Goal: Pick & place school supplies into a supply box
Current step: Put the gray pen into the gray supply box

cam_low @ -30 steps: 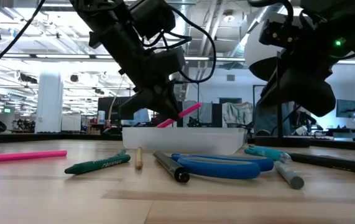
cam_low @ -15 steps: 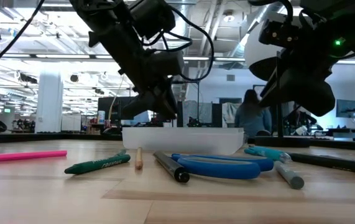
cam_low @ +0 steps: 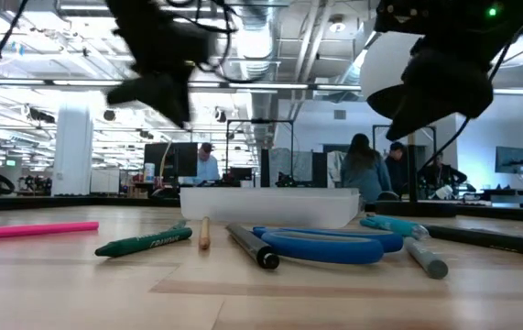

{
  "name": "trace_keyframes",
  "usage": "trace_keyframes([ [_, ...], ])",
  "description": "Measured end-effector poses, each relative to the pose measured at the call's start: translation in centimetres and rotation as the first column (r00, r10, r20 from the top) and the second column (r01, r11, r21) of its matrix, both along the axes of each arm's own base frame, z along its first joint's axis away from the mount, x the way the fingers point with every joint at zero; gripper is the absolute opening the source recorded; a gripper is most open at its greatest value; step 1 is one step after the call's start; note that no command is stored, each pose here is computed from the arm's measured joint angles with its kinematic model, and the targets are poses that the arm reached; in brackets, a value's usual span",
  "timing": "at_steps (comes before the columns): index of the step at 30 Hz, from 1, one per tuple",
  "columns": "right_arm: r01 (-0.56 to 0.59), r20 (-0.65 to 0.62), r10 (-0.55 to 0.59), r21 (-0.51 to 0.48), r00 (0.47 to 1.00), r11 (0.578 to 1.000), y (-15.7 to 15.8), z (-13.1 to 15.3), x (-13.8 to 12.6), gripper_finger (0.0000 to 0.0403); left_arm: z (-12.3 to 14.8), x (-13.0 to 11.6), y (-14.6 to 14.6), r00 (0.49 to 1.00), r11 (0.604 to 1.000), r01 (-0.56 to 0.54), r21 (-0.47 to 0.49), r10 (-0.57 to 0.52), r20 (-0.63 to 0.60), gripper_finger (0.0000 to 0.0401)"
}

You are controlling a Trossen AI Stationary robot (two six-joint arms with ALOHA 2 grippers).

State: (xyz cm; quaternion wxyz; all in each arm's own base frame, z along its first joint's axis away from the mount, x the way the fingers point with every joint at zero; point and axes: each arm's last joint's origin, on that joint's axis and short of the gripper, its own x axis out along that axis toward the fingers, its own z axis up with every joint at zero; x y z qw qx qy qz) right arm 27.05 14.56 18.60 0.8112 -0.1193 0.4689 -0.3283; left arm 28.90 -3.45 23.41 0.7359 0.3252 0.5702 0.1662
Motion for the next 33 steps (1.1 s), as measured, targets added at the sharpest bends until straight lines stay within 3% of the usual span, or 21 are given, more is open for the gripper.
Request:
trace_keyframes([
  [3, 0.05, 0.003, -0.051, 0.095, 0.999, 0.994, 0.3, 0.3, 0.1, 0.012, 1.3, -2.9, 0.1, 0.994, 0.983, -0.073, -0.167, 0.086, 0.072, 0.0098],
  [6, 0.119, 0.005, -0.122, 0.18, 0.993, 0.976, 0.4, 0.3, 0.1, 0.012, 1.7, -5.5, -0.4, 0.976, 0.954, -0.031, -0.297, 0.092, 0.195, 0.0098],
  [12, 0.218, -0.002, -0.227, 0.284, 0.974, 0.934, 0.5, 0.1, 0.0, 0.012, 0.6, -10.0, -1.4, 0.895, 0.914, 0.097, -0.395, 0.094, 0.437, 0.0098],
  [17, 0.265, -0.014, -0.277, 0.345, 0.961, 0.9, 0.7, 0.1, -0.1, 0.012, -1.1, -11.9, -2.0, 0.822, 0.884, 0.17, -0.435, 0.117, 0.558, 0.0098],
  [22, 0.291, 0.014, -0.319, 0.379, 0.947, 0.879, 1.1, 0.0, -0.2, 0.012, -2.8, -12.2, -2.4, 0.787, 0.88, 0.201, -0.429, 0.116, 0.605, 0.0098],
  [33, 0.302, 0.033, -0.347, 0.423, 0.937, 0.854, 0.7, -1.8, -0.3, 0.0124, -3.3, -12.0, -2.7, 0.799, 0.883, 0.204, -0.422, 0.099, 0.593, 0.0098],
])
